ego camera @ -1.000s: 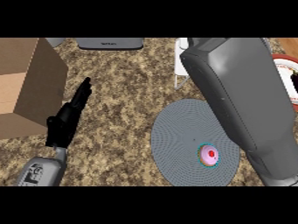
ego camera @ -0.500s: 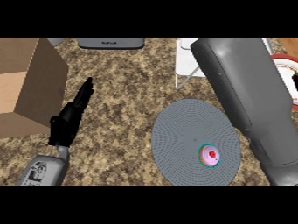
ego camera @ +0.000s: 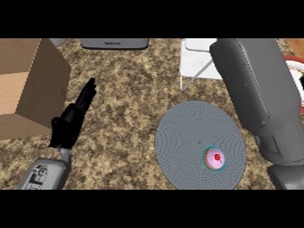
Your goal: Pick the can from the placemat and place it in the tiered shelf
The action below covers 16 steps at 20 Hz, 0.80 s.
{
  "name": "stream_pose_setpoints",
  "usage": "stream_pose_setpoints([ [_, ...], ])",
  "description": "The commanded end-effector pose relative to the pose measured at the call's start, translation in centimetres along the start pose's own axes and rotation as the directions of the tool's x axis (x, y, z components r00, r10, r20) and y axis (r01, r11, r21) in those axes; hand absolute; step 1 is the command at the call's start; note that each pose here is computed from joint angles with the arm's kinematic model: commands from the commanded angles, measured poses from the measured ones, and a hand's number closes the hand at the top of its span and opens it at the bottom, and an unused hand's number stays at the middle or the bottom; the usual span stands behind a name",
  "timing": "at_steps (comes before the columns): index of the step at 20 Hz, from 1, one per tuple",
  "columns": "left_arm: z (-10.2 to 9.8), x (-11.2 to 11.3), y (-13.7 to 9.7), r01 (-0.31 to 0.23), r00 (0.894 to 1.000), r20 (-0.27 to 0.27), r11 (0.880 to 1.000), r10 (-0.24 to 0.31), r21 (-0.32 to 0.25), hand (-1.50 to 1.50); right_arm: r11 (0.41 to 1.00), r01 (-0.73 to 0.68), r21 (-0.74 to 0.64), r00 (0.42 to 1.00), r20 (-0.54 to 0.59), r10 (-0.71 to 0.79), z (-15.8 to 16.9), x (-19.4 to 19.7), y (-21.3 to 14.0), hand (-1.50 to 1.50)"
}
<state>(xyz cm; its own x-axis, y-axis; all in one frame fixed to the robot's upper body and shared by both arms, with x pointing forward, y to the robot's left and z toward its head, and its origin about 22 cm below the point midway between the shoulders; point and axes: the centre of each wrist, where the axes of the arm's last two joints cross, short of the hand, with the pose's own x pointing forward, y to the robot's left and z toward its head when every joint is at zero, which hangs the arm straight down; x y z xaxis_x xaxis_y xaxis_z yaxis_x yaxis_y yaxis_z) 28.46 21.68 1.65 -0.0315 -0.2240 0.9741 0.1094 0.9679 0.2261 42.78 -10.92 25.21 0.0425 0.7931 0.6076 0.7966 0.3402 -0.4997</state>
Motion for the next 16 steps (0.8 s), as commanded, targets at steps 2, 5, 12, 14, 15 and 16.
stream_pose_setpoints([
  [2,0.0,-1.4,-0.1,0.000,1.000,-0.011,1.000,0.000,-0.007,0.00,0.998,0.062,-0.017,0.998,-0.014,-0.062,-2.1,-1.4,0.8,1.50],
  [5,-0.5,0.4,-0.3,0.009,1.000,0.013,1.000,-0.009,0.009,0.00,0.997,0.077,-0.024,0.997,0.004,-0.077,-3.4,-3.0,0.5,1.50],
  [12,-0.2,1.0,2.3,0.022,1.000,-0.007,0.999,-0.021,0.028,0.00,0.977,-0.203,-0.071,0.965,-0.185,0.187,-3.5,-6.0,1.4,-1.50],
  [14,1.0,-0.3,0.7,0.015,1.000,-0.010,1.000,-0.015,0.015,0.00,0.973,-0.221,-0.073,0.958,-0.203,0.202,-3.4,-6.9,0.9,-1.50],
  [15,0.0,-0.4,1.0,-0.001,1.000,-0.020,1.000,0.001,0.031,0.00,0.977,-0.204,-0.060,0.963,-0.193,0.189,-1.7,-6.5,1.3,-1.50],
  [16,0.5,0.7,0.8,-0.005,1.000,-0.002,1.000,0.005,0.011,0.00,0.976,-0.202,-0.079,0.960,-0.212,0.181,-3.3,-6.3,0.9,-1.50],
])
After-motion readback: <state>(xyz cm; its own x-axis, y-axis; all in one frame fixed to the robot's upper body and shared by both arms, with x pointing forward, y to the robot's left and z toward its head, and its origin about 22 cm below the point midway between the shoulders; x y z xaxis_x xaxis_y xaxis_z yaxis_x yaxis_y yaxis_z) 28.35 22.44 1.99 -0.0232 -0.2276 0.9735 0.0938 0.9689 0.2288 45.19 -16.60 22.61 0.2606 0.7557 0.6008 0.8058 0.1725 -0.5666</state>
